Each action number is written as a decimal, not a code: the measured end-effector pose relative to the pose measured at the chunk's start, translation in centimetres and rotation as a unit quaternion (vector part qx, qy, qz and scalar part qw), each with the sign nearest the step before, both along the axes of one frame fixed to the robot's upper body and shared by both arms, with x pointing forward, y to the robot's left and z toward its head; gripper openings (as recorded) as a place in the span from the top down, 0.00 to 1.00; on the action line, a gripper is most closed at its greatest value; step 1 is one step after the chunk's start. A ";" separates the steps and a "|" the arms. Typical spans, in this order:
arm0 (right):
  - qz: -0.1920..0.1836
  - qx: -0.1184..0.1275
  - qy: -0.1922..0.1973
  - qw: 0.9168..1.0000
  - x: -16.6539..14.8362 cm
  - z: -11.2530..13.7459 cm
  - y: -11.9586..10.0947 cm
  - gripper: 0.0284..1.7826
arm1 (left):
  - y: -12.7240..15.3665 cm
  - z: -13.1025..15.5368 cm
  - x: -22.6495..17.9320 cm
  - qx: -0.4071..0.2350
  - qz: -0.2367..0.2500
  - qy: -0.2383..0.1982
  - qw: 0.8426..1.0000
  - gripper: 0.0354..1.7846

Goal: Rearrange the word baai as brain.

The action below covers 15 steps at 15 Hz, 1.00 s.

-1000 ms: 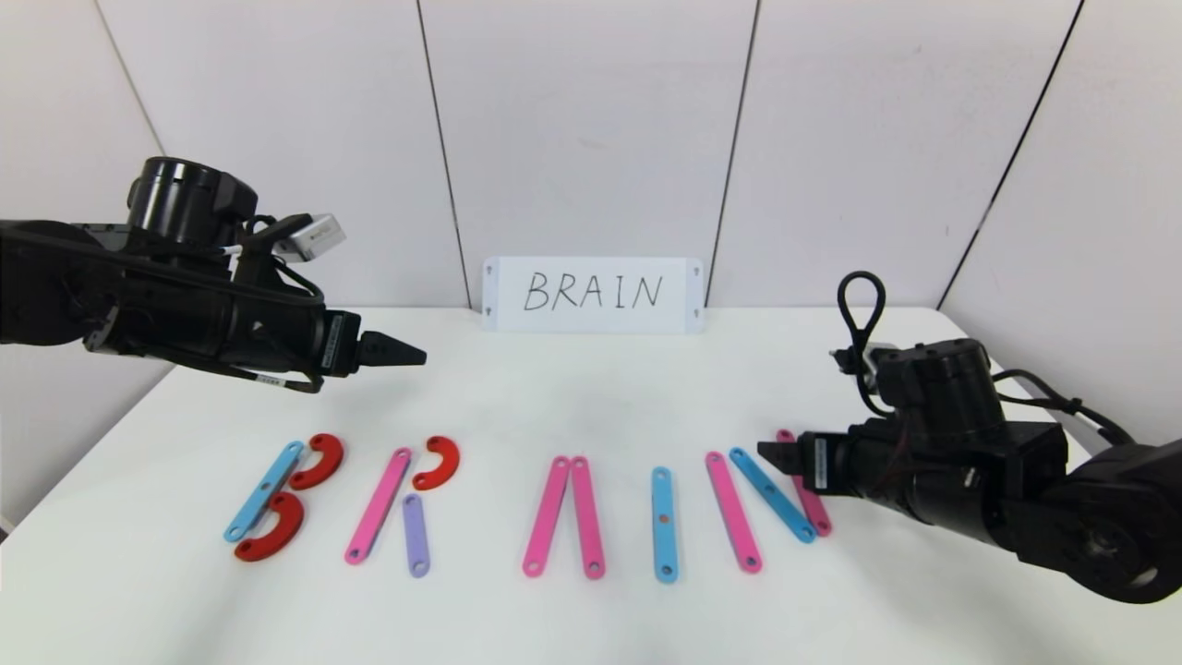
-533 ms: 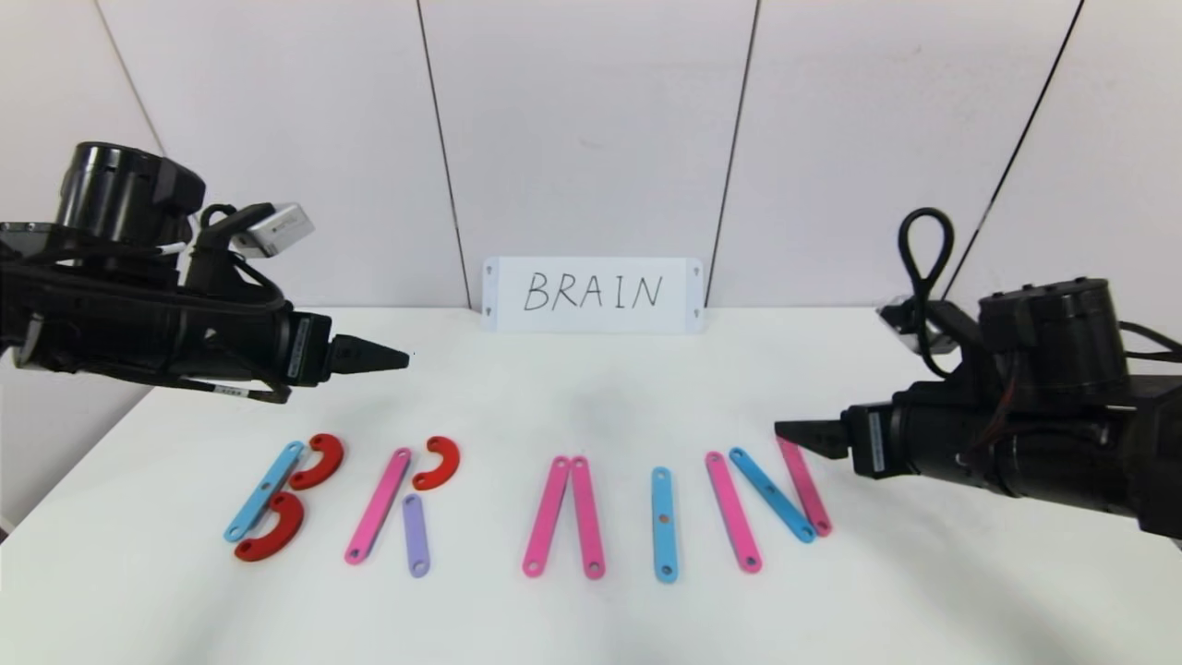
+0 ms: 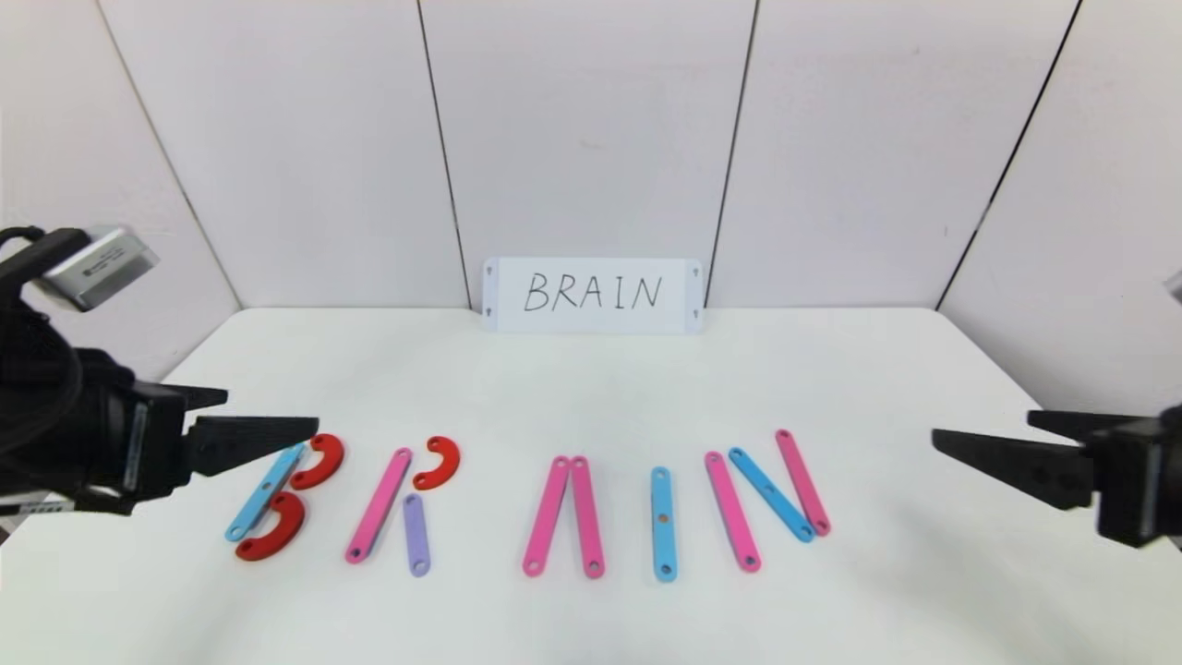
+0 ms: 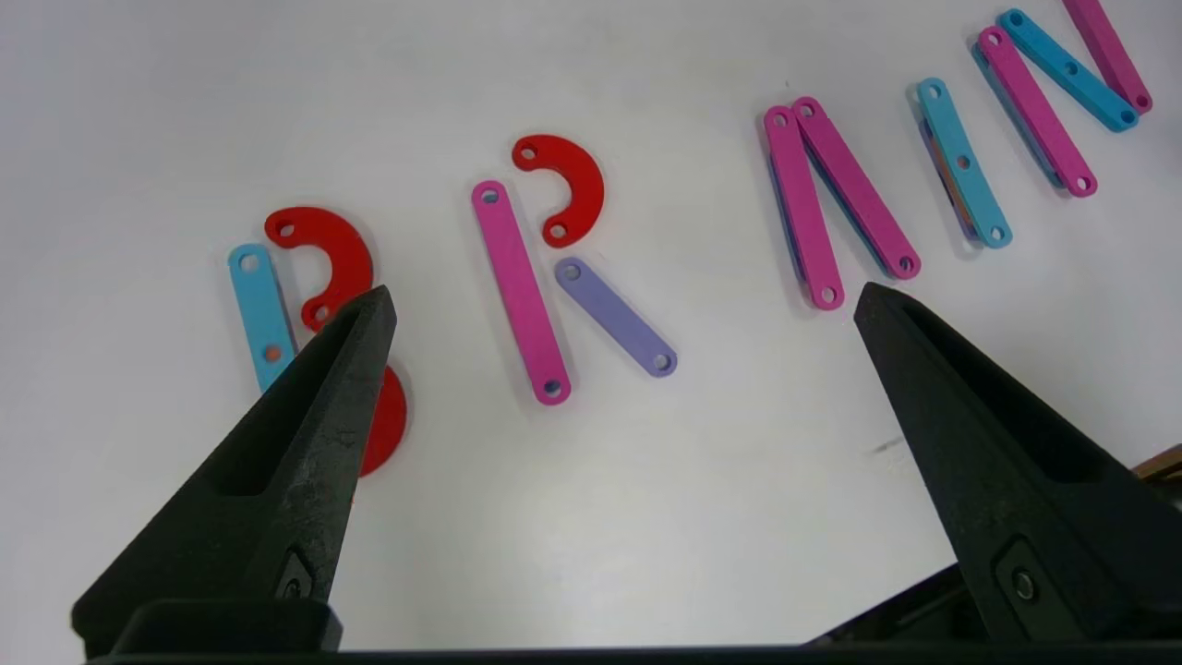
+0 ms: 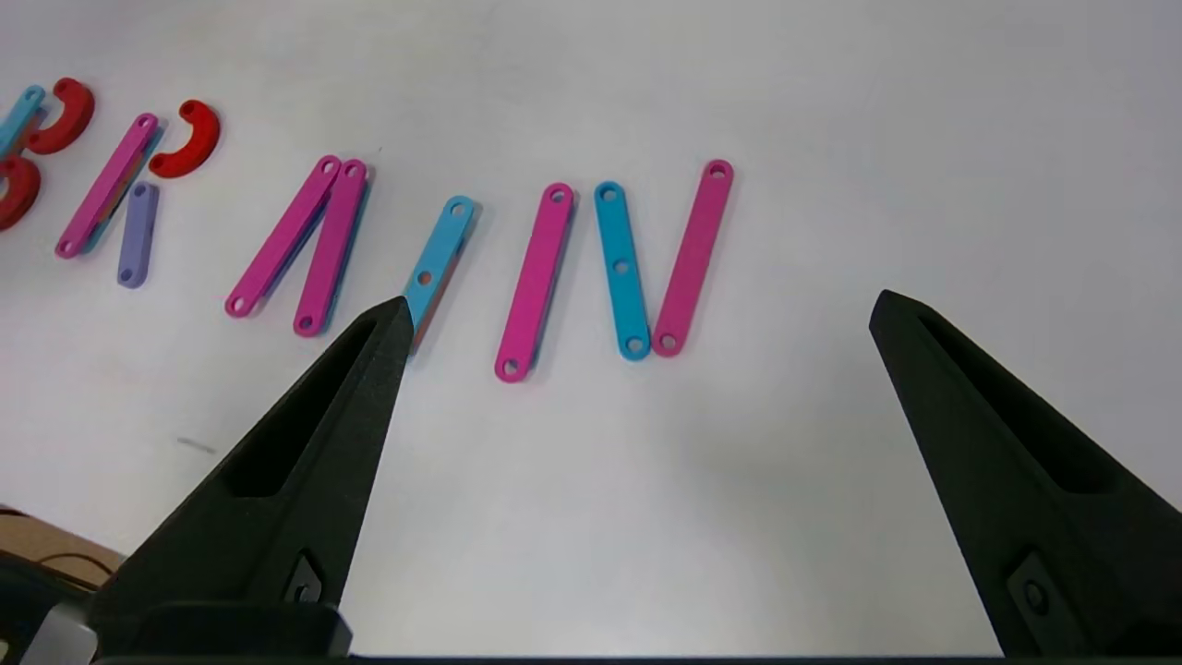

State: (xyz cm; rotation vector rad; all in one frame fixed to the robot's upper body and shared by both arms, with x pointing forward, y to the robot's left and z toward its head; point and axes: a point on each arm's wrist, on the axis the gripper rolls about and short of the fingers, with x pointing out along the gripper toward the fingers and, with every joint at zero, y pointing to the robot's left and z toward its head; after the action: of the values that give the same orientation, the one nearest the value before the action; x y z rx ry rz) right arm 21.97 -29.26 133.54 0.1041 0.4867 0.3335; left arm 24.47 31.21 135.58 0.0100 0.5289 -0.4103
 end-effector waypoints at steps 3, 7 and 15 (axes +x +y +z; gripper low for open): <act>-0.021 0.002 -0.033 0.999 -4.9 0.7 -1.8 0.03 | 0.5 -0.5 -4.4 0.007 0.018 -0.037 0.999 0.03; -0.074 0.004 -0.092 0.993 -10.1 0.5 -3.7 0.03 | 1.2 -1.3 -10.6 0.009 0.034 -0.085 0.996 0.03; -0.235 -0.013 -0.205 0.950 -16.3 -0.6 -4.7 0.03 | 2.5 -4.3 -19.1 0.039 0.150 -0.167 0.974 0.03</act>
State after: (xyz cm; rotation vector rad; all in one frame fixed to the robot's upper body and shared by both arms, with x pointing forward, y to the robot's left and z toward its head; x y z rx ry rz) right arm 5.67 -33.97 132.93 0.1189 0.0434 -0.1221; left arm 5.33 33.73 131.28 0.0725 0.2075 -0.0864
